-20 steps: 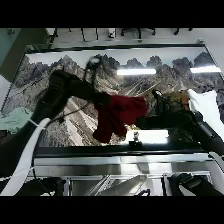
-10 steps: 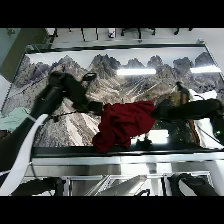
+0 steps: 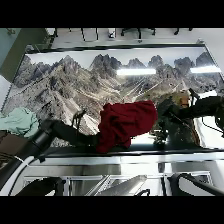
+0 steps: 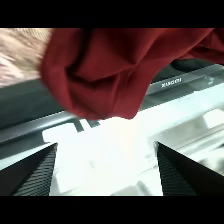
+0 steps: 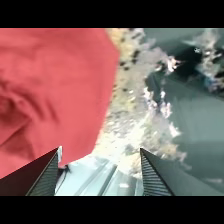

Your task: Fold the shirts.

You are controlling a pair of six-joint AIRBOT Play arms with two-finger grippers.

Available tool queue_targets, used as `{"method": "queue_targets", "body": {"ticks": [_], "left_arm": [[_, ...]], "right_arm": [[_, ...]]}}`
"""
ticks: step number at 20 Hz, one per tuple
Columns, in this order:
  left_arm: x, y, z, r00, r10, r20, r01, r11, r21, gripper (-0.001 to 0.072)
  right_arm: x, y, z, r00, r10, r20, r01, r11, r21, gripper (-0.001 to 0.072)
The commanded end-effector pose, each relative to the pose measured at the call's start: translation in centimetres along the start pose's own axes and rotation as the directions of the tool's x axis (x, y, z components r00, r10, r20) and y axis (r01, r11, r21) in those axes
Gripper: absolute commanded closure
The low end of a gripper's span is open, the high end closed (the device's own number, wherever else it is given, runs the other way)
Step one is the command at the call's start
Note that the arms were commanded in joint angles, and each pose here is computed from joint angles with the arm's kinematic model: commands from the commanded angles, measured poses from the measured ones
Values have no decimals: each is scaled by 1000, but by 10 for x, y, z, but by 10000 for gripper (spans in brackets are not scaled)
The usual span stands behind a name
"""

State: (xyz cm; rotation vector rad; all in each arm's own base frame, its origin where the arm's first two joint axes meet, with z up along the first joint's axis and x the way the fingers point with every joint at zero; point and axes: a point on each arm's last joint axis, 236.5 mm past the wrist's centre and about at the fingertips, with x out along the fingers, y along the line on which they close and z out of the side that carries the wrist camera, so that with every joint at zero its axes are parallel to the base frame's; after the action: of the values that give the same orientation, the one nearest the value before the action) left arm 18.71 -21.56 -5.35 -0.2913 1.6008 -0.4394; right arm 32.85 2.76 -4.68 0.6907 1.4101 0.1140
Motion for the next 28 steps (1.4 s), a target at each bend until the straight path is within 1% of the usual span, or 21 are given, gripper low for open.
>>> {"method": "queue_targets", "body": {"ticks": [1, 3, 7, 8, 9, 10, 11, 12, 13, 14, 17, 19, 21, 23, 24, 26, 28], "left_arm": [[41, -5, 0, 995, -77, 71, 84, 991, -105, 39], [57, -7, 7, 996, -60, 69, 67, 992, -103, 39], [77, -12, 18, 999, -31, 11, 32, 996, -89, 47], [78, -13, 22, 1000, -29, 4, 29, 996, -88, 187], [79, -13, 27, 1000, -17, 8, 18, 997, -73, 409], [78, -12, 32, 1000, -3, 17, 3, 999, -52, 532], [76, -11, 36, 1000, 3, 29, -2, 999, -41, 595], [74, -10, 41, 999, 9, 41, -7, 999, -34, 603], [71, -7, 45, 999, 13, 44, -11, 999, -37, 687], [65, -3, 49, 999, 23, 49, -22, 999, -34, 687], [17, -2, 77, 989, 28, 146, -28, 1000, 2, 688], [-53, -12, 110, 954, 0, 300, -11, 999, 34, 689], [-150, -28, 137, 867, -52, 496, 27, 998, 57, 688], [-264, -42, 146, 712, -94, 696, 41, 995, 93, 689], [-323, -51, 139, 616, -109, 780, 23, 992, 121, 688], [-421, -67, 113, 435, -127, 891, -34, 987, 158, 688], [-491, -84, 78, 284, -139, 949, -100, 980, 173, 688]], "right_arm": [[35, -11, -4, 996, 20, -92, -18, 1000, 21, 152], [49, -7, -6, 993, 34, -114, -32, 999, 23, 152], [76, 6, -12, 989, 30, -143, -31, 1000, -6, 152], [82, 11, -12, 990, 35, -140, -37, 999, -11, 153], [89, 16, -11, 991, 34, -132, -37, 999, -20, 158], [95, 20, -9, 992, 34, -120, -38, 999, -28, 203], [101, 25, -7, 993, 38, -109, -41, 999, -29, 300], [106, 27, -6, 994, 39, -99, -42, 999, -31, 387], [109, 30, -5, 995, 40, -93, -43, 998, -34, 569], [110, 32, -4, 995, 41, -90, -46, 998, -49, 696], [83, 55, 7, 992, 87, -88, -95, 990, -101, 697], [31, 88, 25, 988, 152, -39, -156, 974, -167, 697], [-52, 132, 48, 967, 234, 100, -200, 942, -270, 697], [-159, 179, 60, 894, 321, 313, -179, 895, -408, 696], [-212, 200, 56, 837, 362, 410, -142, 867, -477, 697], [-313, 240, 27, 696, 445, 563, -35, 805, -592, 696], [-381, 265, -11, 573, 505, 645, 64, 757, -650, 696]]}}
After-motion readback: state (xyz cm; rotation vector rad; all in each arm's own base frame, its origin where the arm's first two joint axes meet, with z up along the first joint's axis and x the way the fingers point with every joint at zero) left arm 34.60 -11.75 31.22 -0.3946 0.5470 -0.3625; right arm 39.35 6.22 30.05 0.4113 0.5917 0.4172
